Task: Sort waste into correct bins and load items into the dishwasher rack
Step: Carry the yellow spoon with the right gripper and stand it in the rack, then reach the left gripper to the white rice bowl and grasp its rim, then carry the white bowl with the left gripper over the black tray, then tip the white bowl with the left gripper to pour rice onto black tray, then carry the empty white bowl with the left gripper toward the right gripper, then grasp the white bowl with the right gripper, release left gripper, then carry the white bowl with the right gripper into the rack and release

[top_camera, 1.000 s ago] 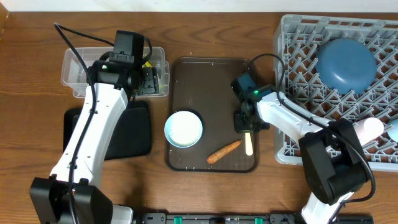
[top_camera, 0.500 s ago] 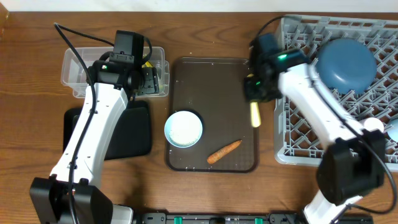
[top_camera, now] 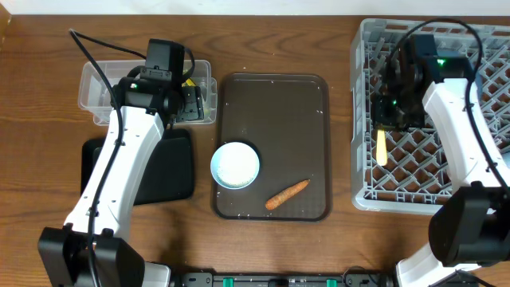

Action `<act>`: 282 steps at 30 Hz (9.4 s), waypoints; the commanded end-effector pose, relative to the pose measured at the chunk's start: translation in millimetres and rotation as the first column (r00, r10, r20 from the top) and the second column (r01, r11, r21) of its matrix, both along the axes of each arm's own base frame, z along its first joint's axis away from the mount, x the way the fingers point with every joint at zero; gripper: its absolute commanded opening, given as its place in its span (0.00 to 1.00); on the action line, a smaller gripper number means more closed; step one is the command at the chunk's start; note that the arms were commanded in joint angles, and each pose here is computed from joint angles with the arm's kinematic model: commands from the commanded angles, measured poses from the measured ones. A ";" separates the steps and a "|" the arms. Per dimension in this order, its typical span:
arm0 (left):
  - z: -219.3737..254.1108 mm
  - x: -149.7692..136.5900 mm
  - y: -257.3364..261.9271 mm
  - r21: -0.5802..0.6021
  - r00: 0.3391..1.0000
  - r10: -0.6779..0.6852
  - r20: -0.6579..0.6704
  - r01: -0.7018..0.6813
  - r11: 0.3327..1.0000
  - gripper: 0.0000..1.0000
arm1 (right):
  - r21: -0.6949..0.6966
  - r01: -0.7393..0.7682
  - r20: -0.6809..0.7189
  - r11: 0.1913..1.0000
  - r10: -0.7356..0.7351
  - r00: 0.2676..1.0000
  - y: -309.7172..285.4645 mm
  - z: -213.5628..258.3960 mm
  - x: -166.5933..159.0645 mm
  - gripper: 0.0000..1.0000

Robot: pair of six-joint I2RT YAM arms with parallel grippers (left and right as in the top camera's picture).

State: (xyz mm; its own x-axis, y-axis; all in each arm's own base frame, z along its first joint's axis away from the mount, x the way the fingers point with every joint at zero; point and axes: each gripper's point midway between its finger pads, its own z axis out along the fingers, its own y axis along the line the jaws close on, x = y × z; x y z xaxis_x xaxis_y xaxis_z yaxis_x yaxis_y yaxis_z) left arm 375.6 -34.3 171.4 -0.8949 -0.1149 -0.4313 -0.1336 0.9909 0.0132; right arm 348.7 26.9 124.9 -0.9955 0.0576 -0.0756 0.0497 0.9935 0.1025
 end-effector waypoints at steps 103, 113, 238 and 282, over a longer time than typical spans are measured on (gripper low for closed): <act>-53.0 -55.4 -108.5 0.026 0.950 -0.223 -0.217 0.234 0.972 0.06 | 0.057 0.017 0.201 0.998 -0.028 0.979 -17.1 37.2 45.5 0.67; -28.1 -42.3 -53.1 -0.389 0.974 -0.104 -0.202 0.018 0.921 0.06 | 0.048 0.015 0.202 0.999 -0.024 0.979 -18.3 37.0 45.5 0.67; -35.0 -13.9 -132.4 -0.063 0.840 -0.403 0.362 0.453 0.889 0.44 | 0.153 -0.307 0.523 0.939 0.187 0.832 122.7 65.7 107.9 0.75; -15.4 -40.0 -33.5 -0.066 0.938 -0.204 0.280 0.231 0.971 0.49 | -0.314 -0.016 0.575 0.949 0.203 0.793 30.2 96.6 132.2 0.01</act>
